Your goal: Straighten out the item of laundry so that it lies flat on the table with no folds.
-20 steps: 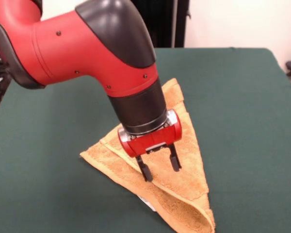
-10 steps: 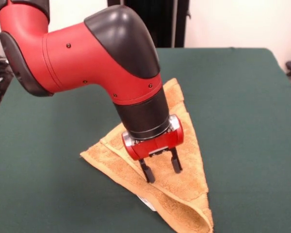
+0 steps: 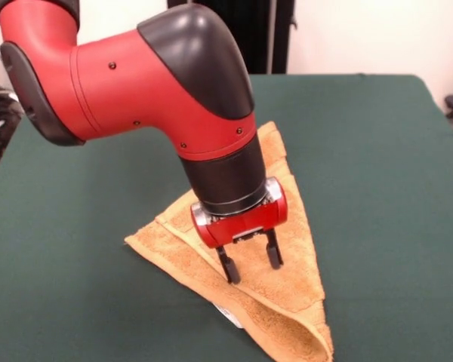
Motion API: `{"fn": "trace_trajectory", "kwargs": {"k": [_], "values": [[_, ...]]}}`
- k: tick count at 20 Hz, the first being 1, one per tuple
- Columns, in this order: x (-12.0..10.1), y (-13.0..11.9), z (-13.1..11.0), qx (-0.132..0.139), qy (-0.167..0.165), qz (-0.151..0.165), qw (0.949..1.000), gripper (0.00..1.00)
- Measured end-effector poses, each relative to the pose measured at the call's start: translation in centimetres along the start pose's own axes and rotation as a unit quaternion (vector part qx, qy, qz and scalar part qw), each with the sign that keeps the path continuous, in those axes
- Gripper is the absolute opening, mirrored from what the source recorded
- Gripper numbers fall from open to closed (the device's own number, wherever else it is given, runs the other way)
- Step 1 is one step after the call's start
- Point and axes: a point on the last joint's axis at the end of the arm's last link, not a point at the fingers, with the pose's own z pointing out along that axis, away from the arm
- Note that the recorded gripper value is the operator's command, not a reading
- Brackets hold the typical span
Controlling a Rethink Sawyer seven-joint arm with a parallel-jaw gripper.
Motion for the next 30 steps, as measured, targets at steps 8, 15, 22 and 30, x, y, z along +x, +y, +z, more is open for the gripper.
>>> {"fn": "trace_trajectory", "kwargs": {"k": [8,15,22,30], "values": [[-0.5,-0.9,-0.9,0.008,-0.013,0.001,0.9999,1.0],[-1.3,-2.9,-1.1,0.024,-0.074,0.007,0.9969,1.0],[-1.2,-3.9,-0.8,0.027,-0.094,0.013,0.9952,1.0],[-1.2,-3.9,-0.8,0.028,-0.093,0.012,0.9952,1.0]]}}
